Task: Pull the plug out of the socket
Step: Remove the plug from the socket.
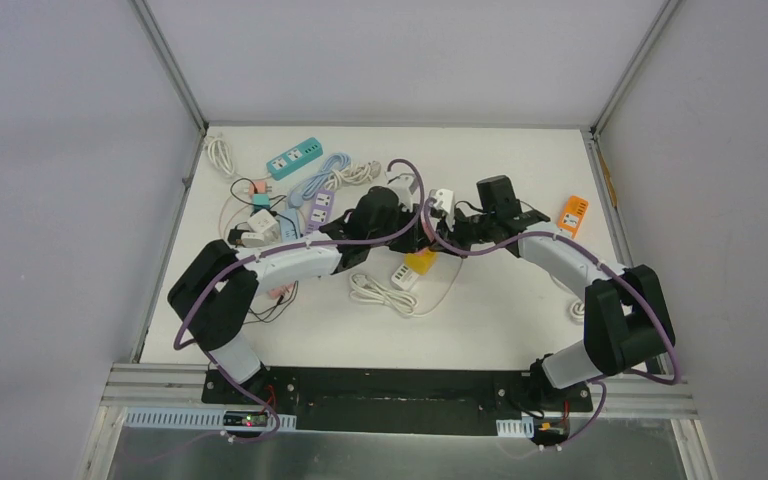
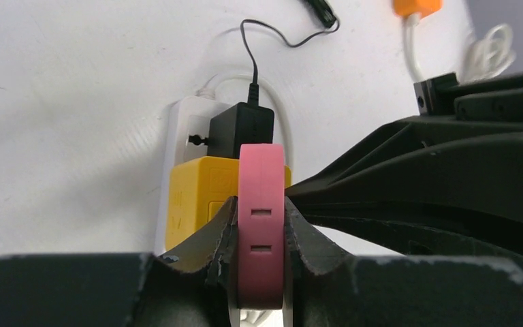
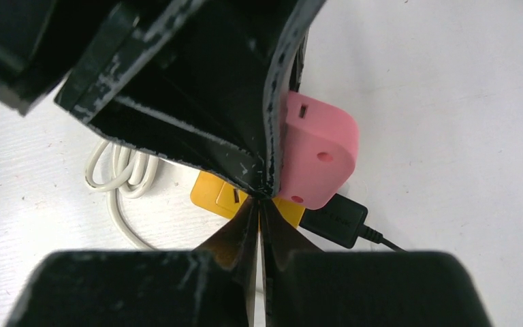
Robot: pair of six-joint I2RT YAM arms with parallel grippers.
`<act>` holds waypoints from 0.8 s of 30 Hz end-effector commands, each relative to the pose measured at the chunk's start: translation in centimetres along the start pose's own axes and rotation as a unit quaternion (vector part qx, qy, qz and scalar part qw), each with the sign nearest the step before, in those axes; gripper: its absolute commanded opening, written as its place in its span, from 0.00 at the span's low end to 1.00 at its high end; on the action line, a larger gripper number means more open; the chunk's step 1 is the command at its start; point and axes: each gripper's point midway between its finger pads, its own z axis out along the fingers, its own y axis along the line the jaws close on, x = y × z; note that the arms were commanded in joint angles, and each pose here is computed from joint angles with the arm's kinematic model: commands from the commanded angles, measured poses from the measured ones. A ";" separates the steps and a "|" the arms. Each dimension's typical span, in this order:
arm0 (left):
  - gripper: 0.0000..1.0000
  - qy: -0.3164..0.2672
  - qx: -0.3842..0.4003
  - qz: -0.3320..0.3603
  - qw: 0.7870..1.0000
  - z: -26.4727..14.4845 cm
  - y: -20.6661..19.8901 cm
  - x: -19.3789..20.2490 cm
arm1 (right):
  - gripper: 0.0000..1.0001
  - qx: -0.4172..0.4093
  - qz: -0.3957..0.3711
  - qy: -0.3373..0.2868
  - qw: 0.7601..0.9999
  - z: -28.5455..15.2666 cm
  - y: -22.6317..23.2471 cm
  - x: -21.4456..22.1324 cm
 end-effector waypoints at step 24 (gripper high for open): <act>0.00 -0.073 0.029 0.081 0.994 -3.4 -2.9 -6.4 | 0.07 -0.030 0.025 0.085 0.996 1.6 2.1 3.9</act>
